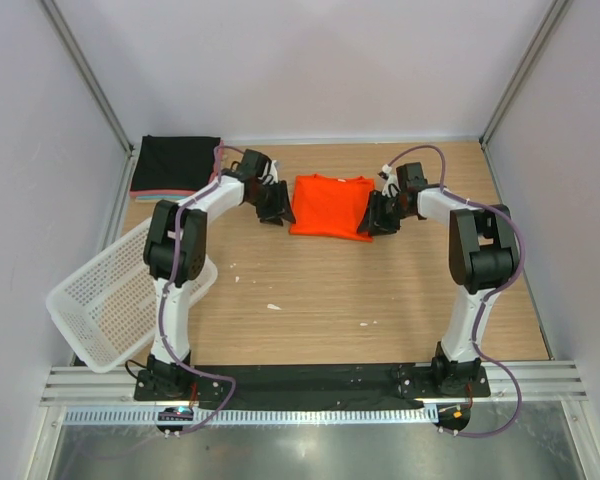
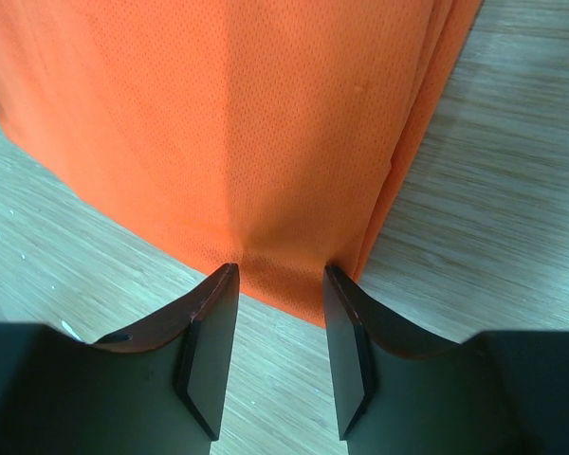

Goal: Fold and stack the t-shirts
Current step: Fold the tshirt

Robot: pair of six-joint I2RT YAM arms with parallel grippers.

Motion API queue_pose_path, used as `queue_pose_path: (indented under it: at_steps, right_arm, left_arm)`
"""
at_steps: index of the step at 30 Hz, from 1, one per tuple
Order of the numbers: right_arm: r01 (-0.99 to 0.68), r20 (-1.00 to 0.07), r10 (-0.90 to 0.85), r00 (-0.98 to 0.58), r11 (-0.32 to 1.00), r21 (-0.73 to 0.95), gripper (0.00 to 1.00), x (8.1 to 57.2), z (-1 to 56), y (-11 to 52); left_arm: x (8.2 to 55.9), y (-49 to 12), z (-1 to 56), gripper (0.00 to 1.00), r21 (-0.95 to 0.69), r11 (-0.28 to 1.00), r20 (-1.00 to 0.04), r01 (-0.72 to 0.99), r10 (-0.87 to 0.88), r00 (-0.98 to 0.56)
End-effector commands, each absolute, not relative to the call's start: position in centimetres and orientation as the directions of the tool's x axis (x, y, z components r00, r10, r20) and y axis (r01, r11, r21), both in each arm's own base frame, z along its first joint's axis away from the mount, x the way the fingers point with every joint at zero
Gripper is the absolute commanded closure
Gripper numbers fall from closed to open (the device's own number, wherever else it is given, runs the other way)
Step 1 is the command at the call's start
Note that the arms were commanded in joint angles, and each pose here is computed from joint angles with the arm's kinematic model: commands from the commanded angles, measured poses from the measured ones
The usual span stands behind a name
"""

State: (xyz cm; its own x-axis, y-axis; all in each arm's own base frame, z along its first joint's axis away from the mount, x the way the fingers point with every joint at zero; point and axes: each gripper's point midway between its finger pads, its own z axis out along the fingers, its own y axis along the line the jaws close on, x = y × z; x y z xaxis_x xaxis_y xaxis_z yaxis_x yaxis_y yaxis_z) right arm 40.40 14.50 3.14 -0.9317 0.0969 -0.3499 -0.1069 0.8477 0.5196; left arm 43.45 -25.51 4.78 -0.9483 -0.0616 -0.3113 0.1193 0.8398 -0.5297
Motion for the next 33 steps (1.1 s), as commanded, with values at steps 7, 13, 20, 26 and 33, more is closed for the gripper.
queue_pose_path:
  at_steps: [7, 13, 20, 26, 33]
  right_arm:
    - [-0.125, -0.355, 0.095, -0.93, 0.828, 0.547, 0.59, 40.4, 2.7, 14.8]
    - [-0.098, -0.343, 0.106, -0.933, 0.843, 0.528, 0.74, 39.8, 3.0, 13.8]
    - [-0.065, -0.336, 0.106, -0.936, 0.885, 0.461, 0.92, 38.5, 3.5, 12.2]
    - [-0.04, -0.315, 0.107, -0.943, 0.903, 0.428, 0.89, 36.6, 3.7, 11.4]
    - [-0.06, -0.406, 0.126, -0.905, 0.908, 0.415, 0.63, 37.5, 8.3, 11.1]
  left_arm:
    - [42.8, -26.3, 4.1, 0.68, -0.575, 0.805, -0.289, 0.143, -0.037, -0.957]
    - [42.3, -26.7, 4.3, 0.98, -0.599, 0.789, -0.272, 0.135, -0.042, -0.961]
    - [40.0, -26.3, 4.3, 1.0, -0.557, 0.829, -0.206, 0.045, -0.086, -0.975]
    - [37.2, -25.7, 5.5, 0.89, -0.55, 0.835, -0.178, -0.019, -0.14, -0.974]
    - [39.5, -25.1, 11.1, 0.56, -0.554, 0.832, -0.305, 0.026, -0.174, -0.936]
